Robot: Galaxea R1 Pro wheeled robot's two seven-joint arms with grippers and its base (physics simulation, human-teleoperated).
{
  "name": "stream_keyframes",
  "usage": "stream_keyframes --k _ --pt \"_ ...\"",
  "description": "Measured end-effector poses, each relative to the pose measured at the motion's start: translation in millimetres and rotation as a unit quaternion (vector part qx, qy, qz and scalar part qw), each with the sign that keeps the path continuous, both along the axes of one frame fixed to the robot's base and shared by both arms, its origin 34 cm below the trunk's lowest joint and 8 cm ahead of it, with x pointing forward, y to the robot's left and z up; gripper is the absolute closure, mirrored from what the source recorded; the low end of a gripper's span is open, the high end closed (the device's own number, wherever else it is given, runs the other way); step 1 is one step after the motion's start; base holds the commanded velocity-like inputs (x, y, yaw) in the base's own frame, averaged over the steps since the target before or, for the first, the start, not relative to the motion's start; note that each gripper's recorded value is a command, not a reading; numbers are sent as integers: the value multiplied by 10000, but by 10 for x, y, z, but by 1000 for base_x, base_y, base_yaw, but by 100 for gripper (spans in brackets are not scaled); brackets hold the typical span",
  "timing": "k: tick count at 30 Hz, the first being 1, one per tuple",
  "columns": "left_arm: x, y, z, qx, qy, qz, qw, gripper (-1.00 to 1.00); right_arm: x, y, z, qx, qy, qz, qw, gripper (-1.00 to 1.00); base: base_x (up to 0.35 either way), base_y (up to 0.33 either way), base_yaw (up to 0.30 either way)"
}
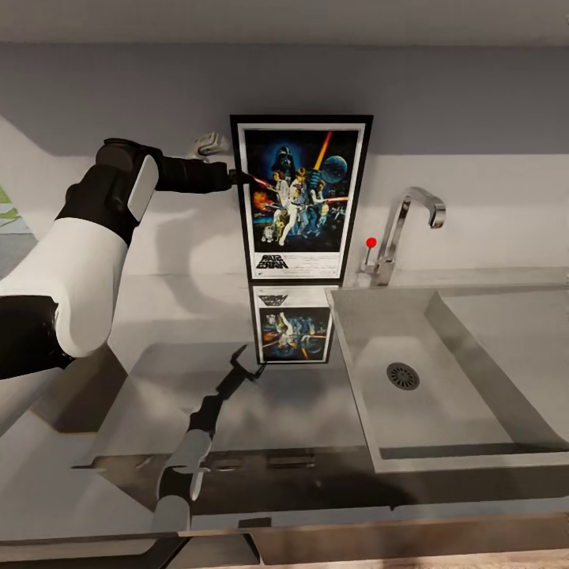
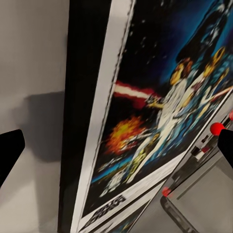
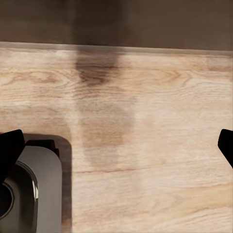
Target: Pick up the poster from the kitchen countertop and hang it on one of the wall nails in the kitchen.
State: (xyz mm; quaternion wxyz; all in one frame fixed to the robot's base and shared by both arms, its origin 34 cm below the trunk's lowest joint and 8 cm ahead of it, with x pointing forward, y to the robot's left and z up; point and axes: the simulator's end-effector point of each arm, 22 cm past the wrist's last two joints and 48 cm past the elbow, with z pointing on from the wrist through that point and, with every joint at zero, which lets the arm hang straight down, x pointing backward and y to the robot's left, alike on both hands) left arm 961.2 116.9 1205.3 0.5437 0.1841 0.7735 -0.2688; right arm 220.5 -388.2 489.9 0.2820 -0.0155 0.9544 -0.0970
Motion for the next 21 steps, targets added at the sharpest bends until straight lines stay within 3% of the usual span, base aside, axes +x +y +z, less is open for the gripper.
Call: stream_keyframes --k 21 --pt "-15 0 41 0 -33 0 10000 -100 13 0 3 0 -19 1 10000 -100 0 0 -46"
